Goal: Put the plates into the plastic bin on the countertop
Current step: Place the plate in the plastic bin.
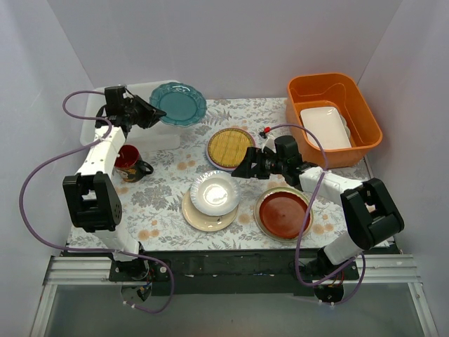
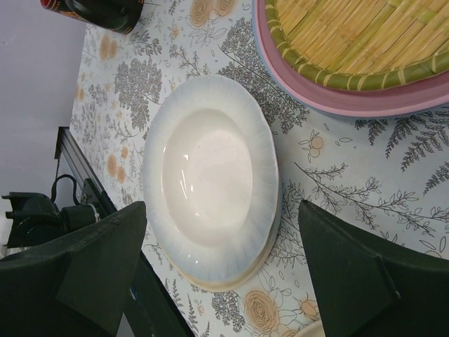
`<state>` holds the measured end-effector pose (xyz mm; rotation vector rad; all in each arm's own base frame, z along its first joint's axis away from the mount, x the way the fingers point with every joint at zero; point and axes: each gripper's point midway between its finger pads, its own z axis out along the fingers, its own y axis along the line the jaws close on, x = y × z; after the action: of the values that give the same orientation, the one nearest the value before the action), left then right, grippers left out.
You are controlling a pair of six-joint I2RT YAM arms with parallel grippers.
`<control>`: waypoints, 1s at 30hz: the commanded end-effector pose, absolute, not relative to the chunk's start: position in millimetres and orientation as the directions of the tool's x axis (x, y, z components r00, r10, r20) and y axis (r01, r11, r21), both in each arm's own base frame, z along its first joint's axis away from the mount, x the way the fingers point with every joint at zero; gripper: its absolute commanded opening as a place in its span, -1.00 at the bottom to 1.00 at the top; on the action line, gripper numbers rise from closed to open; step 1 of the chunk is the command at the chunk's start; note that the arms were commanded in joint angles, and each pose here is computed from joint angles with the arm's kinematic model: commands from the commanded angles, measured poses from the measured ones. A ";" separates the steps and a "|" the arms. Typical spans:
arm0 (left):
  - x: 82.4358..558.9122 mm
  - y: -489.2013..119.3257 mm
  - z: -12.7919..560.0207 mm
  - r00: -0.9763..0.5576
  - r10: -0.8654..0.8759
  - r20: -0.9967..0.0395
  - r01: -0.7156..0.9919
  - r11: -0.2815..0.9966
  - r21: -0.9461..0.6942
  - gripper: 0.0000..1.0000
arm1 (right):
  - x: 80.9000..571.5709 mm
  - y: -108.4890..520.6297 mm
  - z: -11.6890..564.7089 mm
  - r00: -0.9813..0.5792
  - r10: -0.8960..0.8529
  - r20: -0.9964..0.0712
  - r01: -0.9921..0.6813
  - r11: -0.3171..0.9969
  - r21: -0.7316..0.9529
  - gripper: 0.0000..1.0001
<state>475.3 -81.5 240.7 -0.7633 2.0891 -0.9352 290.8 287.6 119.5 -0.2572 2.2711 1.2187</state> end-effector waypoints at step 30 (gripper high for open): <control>523.4 44.3 308.2 -0.296 -0.855 -0.425 -0.188 0.488 -0.852 -1.00 | 295.5 291.7 124.0 -0.830 0.091 -0.551 -0.429 0.528 0.733 0.92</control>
<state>516.0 58.7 224.4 -1.0833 1.9226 -0.7641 293.3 288.1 117.5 -0.2502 2.2693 1.2473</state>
